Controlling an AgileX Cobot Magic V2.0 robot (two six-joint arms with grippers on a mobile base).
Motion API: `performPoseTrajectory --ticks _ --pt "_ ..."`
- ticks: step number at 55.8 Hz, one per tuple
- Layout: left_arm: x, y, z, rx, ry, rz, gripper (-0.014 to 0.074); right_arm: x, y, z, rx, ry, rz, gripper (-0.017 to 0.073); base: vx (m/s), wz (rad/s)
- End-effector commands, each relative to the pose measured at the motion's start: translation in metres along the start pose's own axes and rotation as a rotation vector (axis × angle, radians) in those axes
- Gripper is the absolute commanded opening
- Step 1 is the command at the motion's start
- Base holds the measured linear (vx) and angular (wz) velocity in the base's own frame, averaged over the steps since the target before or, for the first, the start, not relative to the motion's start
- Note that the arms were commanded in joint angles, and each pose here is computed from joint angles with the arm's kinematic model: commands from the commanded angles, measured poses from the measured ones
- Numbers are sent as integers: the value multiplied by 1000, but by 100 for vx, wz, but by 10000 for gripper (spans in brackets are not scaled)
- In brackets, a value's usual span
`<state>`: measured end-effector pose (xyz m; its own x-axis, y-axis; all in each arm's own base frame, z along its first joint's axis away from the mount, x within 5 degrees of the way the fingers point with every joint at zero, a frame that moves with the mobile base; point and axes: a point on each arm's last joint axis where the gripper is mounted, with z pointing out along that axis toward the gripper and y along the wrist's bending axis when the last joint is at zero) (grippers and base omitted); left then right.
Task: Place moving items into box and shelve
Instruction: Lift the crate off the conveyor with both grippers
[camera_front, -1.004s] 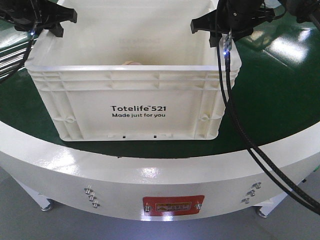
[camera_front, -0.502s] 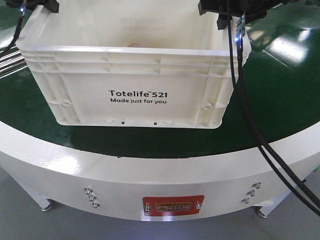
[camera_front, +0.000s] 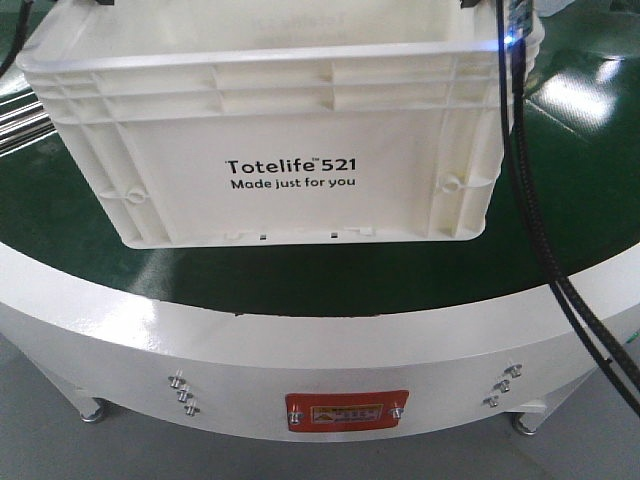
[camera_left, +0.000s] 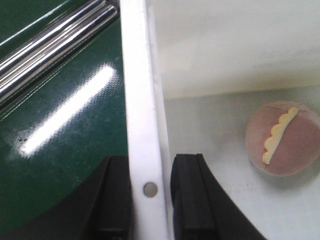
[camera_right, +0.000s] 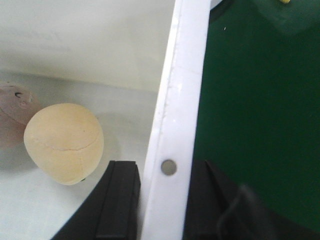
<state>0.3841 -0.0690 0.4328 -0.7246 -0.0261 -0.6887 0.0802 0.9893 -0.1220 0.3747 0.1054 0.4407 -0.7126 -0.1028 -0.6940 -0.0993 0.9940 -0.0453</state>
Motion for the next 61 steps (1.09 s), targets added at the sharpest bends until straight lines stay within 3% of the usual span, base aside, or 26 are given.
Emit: performPoseTrajectory --ticks 1,18,41,50,61 --pt "-21 7 -57 -72 -265 62 -1 -20 -22 -59 91 -273 -30 -8 0 0" --pt "-24 6 -81 -63 -346 63 -1 -18 -24 -67 93 -274 -26 -6 0 0" --pt "-25 9 -84 -93 -362 76 -1 -19 -27 -68 128 -282 -38 -4 0 0" --pt "-25 8 -85 -86 -373 48 -1 -20 -29 -69 152 -293 -48 -4 0 0" --pt "-27 8 -85 -82 -394 49 -1 -21 -28 -68 151 -306 -50 -4 0 0"
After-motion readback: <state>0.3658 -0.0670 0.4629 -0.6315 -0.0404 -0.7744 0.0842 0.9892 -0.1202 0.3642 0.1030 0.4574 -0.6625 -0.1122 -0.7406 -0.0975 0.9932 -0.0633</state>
